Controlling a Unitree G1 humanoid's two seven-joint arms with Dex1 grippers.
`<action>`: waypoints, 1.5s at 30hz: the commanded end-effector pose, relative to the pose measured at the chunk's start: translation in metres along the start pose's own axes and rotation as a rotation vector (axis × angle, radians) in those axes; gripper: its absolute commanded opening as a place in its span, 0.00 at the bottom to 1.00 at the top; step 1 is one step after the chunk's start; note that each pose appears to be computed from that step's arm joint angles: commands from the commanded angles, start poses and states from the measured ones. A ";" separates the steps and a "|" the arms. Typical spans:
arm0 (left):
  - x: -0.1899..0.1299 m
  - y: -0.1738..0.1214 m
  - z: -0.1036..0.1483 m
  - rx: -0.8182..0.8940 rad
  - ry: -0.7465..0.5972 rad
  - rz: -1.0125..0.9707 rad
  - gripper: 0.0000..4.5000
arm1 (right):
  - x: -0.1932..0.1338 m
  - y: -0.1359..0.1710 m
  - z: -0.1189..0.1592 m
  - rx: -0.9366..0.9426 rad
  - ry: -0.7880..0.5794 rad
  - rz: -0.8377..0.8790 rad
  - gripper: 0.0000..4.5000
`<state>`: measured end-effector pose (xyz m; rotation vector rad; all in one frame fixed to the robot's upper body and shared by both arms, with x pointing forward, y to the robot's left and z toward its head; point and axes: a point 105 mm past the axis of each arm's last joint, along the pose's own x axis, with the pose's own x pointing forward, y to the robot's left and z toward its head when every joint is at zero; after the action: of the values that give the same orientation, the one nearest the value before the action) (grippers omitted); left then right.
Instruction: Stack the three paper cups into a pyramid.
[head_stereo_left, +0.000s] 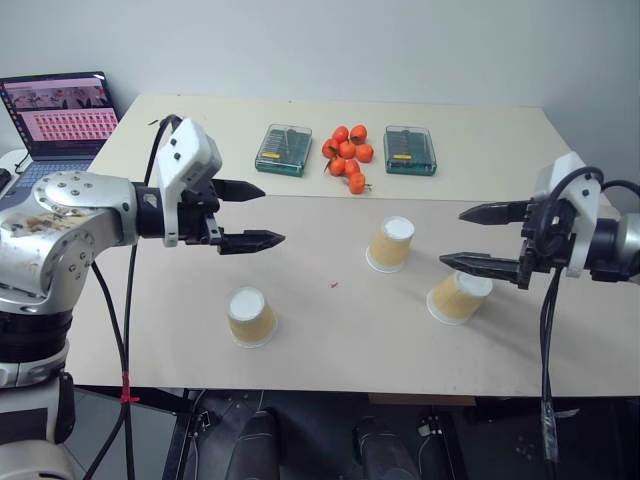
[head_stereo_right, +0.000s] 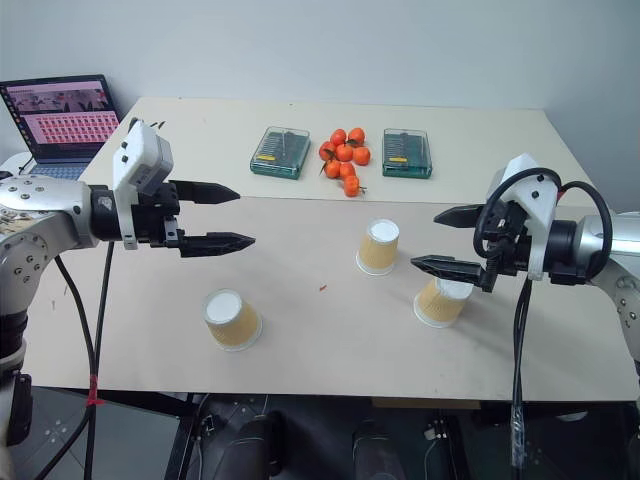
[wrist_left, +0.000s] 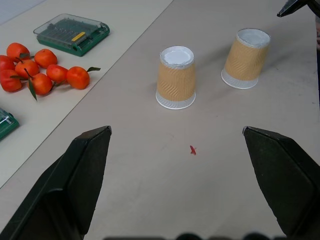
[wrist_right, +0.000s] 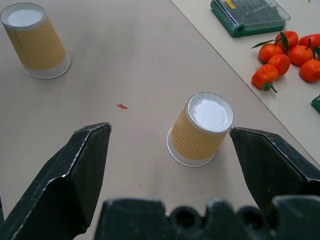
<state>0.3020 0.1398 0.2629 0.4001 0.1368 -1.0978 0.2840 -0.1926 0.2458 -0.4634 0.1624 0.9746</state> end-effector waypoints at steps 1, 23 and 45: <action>0.001 0.004 0.007 0.066 -0.035 0.042 1.00 | -0.001 -0.003 0.013 -0.049 -0.033 -0.025 0.99; 0.027 -0.010 0.020 -0.023 -0.162 -0.060 1.00 | -0.048 -0.025 -0.041 0.048 0.160 -0.204 0.99; 0.026 -0.004 0.022 0.018 -0.124 -0.025 1.00 | -0.017 -0.014 -0.092 0.203 0.157 -0.130 0.99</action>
<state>0.3103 0.1058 0.2585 0.3022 0.0775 -1.1638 0.2884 -0.2557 0.1639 -0.3264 0.4104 0.7860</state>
